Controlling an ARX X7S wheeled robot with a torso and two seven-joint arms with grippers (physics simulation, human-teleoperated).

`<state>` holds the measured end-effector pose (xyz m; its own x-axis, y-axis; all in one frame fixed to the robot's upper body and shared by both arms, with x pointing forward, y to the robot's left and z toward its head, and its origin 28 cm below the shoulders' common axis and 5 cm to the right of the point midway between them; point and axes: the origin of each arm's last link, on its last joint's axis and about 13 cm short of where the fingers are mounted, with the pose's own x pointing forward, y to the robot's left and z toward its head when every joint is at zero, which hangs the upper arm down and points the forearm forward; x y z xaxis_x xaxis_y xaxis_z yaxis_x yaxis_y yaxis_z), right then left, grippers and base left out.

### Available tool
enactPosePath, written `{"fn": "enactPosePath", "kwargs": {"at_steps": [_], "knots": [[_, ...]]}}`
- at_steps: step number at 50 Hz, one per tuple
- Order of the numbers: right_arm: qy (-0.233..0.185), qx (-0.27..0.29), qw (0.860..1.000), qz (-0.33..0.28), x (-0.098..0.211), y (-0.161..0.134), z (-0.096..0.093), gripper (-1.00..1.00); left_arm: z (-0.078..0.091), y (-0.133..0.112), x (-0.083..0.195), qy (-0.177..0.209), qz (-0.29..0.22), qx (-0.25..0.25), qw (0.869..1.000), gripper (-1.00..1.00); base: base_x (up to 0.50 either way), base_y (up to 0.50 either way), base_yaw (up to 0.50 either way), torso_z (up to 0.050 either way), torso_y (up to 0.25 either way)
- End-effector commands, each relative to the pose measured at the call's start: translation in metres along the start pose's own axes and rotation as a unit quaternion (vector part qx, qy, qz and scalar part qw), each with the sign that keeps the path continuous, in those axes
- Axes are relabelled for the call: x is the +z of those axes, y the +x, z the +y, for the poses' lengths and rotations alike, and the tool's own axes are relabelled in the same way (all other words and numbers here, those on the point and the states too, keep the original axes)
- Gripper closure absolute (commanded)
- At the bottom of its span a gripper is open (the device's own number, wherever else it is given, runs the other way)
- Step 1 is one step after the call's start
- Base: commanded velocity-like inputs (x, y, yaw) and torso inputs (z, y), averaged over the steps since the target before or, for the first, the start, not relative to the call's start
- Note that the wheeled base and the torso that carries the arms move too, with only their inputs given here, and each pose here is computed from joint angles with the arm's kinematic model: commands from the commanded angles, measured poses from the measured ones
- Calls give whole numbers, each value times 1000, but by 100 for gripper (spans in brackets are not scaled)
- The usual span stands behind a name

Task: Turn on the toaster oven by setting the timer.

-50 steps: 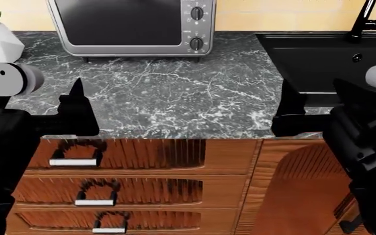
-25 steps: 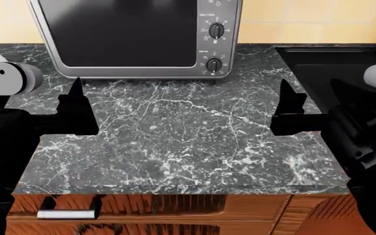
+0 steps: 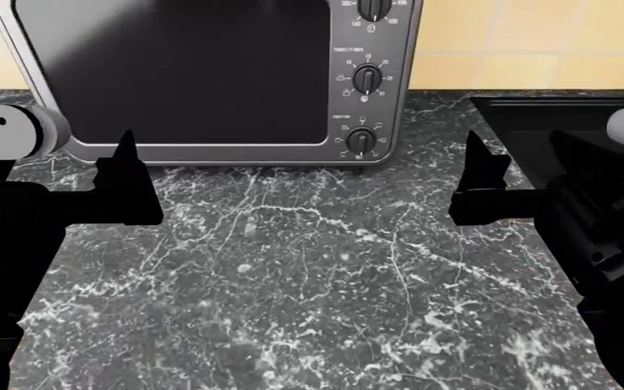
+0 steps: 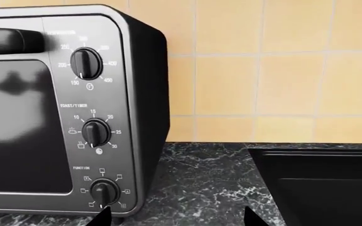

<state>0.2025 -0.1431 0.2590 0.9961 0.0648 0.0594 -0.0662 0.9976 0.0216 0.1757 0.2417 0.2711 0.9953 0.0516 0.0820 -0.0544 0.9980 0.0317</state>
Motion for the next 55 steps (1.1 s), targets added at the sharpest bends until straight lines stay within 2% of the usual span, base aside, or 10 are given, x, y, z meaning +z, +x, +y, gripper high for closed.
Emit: {"fn": "enactPosePath", "kwargs": {"at_steps": [1,9,13,18,22,24,29,44,55], "knots": [[0,2,1000,-1,1,-1,0,-100,0,0,0,1,-1,0,1000,-100,0,0,0,0,0],[-2,0,1000,0,2,-1,0,-100,0,0,0,1,-1,0,1000,-100,0,0,0,0,0],[-10,4,1000,1,14,-5,2,-100,0,0,0,1,-1,0,1000,-100,0,0,0,0,0],[-38,29,998,35,36,-15,8,-100,0,-1,0,1,-2,0,1000,-100,0,0,0,0,0],[-32,34,997,53,42,-19,13,-100,0,-1,1,1,-3,1,1000,-100,0,0,0,0,0],[-32,40,995,84,40,-19,16,-100,0,-1,1,0,-3,1,1000,-100,0,0,0,0,0],[-28,37,994,95,42,-19,20,-100,0,-1,1,-1,-2,2,1000,-100,0,0,0,0,0],[-3,31,996,88,45,-13,33,-100,0,2,1,-3,-1,2,1000,-100,0,0,0,0,0],[2,53,996,66,42,-13,48,-100,0,0,0,-5,1,1,1000,-100,0,0,0,0,0]]}}
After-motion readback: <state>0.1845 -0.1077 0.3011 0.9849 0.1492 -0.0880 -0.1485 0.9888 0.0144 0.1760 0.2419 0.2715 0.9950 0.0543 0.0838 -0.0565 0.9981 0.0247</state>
